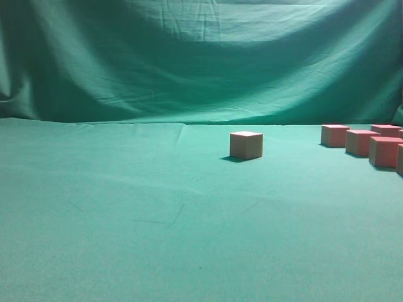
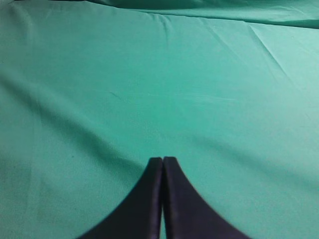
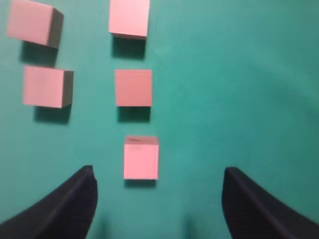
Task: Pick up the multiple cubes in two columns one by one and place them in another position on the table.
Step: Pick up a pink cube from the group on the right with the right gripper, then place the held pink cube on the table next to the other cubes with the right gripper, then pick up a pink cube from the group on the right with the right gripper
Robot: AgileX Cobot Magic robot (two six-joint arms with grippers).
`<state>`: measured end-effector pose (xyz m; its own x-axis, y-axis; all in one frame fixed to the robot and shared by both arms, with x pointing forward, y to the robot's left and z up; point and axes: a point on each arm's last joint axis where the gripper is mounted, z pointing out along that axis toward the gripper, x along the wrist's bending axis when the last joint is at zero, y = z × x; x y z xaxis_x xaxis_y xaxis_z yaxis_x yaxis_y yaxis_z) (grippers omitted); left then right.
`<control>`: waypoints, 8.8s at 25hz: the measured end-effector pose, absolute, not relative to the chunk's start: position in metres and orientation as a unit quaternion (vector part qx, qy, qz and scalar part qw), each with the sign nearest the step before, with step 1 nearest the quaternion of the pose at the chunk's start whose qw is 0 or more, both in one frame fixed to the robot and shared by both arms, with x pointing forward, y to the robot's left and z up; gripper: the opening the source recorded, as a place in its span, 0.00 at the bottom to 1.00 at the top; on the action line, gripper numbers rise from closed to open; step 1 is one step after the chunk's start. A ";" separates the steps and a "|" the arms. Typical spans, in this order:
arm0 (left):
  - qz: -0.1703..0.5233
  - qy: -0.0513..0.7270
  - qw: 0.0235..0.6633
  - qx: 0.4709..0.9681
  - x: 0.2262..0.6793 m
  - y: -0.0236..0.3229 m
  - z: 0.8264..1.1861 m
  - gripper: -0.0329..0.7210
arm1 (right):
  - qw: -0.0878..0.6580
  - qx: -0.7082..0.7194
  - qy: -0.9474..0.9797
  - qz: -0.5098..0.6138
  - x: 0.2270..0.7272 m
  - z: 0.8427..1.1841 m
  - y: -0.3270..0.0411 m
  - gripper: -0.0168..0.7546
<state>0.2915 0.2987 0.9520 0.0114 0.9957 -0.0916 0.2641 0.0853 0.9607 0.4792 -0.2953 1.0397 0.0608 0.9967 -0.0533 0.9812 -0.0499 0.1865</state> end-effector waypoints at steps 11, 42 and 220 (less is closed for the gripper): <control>0.400 0.578 0.457 0.545 0.292 0.299 0.952 0.04 | 0.091 0.740 0.659 0.100 0.461 0.973 -0.296 0.64; 0.400 0.578 0.457 0.545 0.292 0.299 0.952 0.04 | -0.009 0.670 0.723 0.171 0.502 1.024 -0.272 0.36; 0.401 0.578 0.457 0.545 0.292 0.299 0.952 0.04 | 0.086 0.709 0.696 0.074 0.529 0.942 -0.212 0.77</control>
<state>0.2915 0.2987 0.9520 0.0115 0.9958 -0.0912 0.2641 0.0849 0.9608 0.5291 -0.2124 0.9421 0.0194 0.9997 -0.0143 0.9744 -0.0157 0.2244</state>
